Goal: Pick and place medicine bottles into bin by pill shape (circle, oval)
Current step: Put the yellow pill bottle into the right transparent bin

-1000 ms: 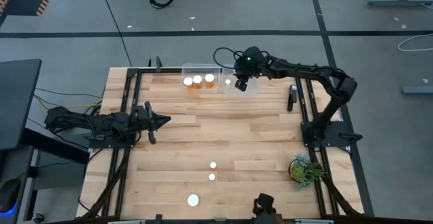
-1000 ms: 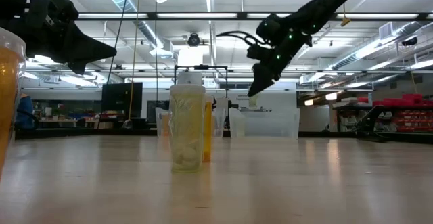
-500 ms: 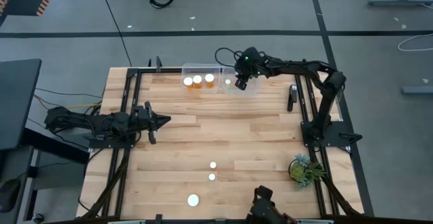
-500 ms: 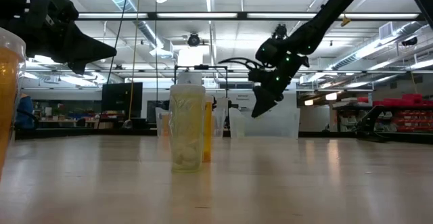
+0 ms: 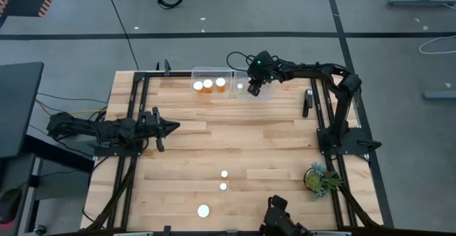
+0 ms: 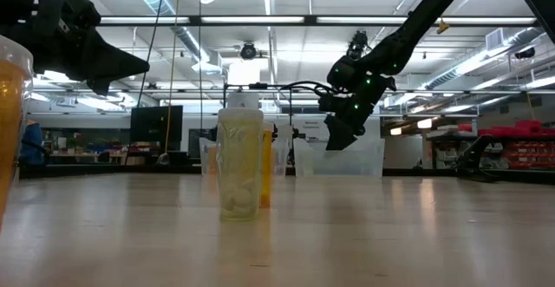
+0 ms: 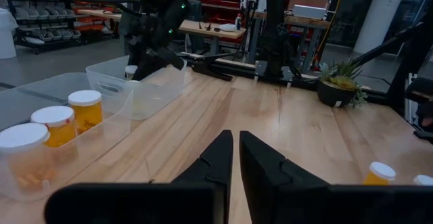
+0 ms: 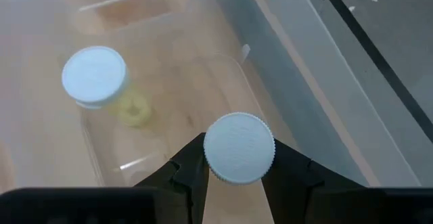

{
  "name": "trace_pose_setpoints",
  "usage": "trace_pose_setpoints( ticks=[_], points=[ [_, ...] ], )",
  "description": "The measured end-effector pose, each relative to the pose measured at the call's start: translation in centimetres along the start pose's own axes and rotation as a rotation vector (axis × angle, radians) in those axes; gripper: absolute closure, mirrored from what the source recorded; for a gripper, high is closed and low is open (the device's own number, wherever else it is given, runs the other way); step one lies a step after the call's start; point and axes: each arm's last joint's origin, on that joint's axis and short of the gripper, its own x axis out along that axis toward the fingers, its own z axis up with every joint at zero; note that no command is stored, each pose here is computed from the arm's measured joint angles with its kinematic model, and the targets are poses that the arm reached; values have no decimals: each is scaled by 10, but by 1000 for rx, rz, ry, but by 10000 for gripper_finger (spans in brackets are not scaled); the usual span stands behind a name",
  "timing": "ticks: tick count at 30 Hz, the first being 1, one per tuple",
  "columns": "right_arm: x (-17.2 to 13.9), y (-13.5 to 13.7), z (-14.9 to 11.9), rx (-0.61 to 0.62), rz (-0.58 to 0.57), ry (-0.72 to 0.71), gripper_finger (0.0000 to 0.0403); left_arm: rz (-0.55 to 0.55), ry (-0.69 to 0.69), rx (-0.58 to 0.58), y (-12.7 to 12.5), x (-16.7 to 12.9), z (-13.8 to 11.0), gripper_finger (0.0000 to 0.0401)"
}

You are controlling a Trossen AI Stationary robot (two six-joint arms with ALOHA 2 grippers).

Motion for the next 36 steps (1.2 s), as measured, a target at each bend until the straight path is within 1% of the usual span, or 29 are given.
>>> trace_pose_setpoints(
  ticks=[5, 11, 18, 23, 30, 36],
  points=[
    [0, 0, 0, 32, 0, 1, 274, 0, 0, 0, 0, 0, 0, 372],
    [0, 0, -1, 38, 1, 7, 271, 0, 0, 0, 0, 0, 0, 377],
    [0, 0, -1, 38, 1, 6, 244, 0, 0, 0, 0, 0, 0, 365],
    [0, 0, -1, 38, 0, 7, 234, 0, 0, 0, 0, 0, 0, 369],
    [0, 5, 1, 25, 7, 5, 232, 0, 0, 0, 0, 0, 0, 378],
    [0, 5, 2, 23, 0, -7, 232, 0, 0, 0, 0, 0, 0, 368]
  ],
)
